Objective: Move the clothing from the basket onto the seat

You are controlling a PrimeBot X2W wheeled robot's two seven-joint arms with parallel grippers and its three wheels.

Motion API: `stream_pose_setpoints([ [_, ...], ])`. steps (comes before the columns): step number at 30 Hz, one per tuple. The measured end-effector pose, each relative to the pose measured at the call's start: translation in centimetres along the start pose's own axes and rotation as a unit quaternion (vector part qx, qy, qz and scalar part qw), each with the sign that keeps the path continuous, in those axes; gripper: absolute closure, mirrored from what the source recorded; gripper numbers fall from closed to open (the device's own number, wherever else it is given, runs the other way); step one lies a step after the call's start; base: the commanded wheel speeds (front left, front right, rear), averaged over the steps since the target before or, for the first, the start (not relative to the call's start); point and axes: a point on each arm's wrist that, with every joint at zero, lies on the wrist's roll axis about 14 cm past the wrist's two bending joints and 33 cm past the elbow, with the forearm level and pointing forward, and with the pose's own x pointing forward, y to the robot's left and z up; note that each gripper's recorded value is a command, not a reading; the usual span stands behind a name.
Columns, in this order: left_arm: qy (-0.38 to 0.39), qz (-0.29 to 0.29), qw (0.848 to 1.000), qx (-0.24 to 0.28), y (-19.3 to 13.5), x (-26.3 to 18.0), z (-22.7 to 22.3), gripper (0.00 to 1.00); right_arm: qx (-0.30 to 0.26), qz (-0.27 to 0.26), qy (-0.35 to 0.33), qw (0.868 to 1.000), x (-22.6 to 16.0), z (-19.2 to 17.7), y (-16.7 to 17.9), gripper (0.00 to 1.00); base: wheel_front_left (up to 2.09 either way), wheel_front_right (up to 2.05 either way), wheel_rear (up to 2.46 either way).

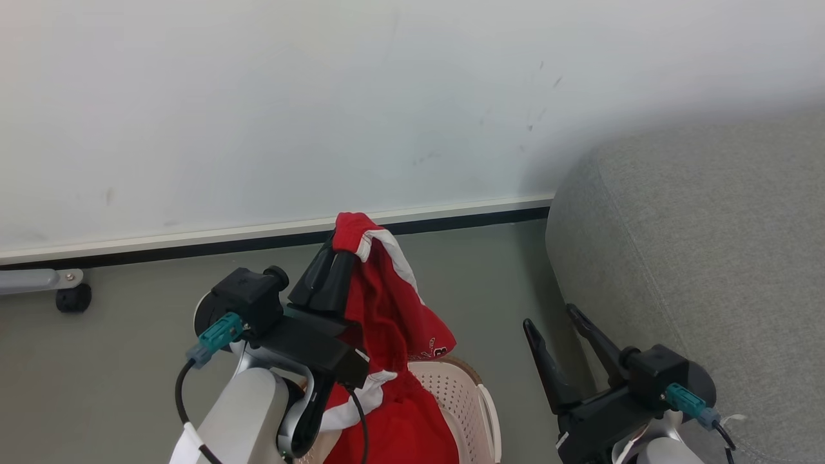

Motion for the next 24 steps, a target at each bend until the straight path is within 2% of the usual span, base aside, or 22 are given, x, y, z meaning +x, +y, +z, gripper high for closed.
stream_pose_setpoints([
  [6, 0.001, -0.001, 1.000, 0.000, -0.2, 0.1, 0.2, 1.00, 0.002, 0.020, 0.002, 1.000, 0.2, 0.0, 1.1, 0.00, 0.00, 0.00, 0.00],
  [18, 0.009, -0.006, 1.000, -0.001, -0.7, 0.0, 0.1, 1.00, 0.003, 0.123, 0.002, 0.992, 2.1, 0.8, 7.9, 0.00, 0.00, 0.00, 0.00],
  [24, 0.012, -0.016, 1.000, -0.001, -1.3, 0.0, 0.1, 1.00, -0.014, 0.155, 0.011, 0.988, 3.0, 0.7, 9.5, 0.00, 0.00, 0.00, 0.00],
])
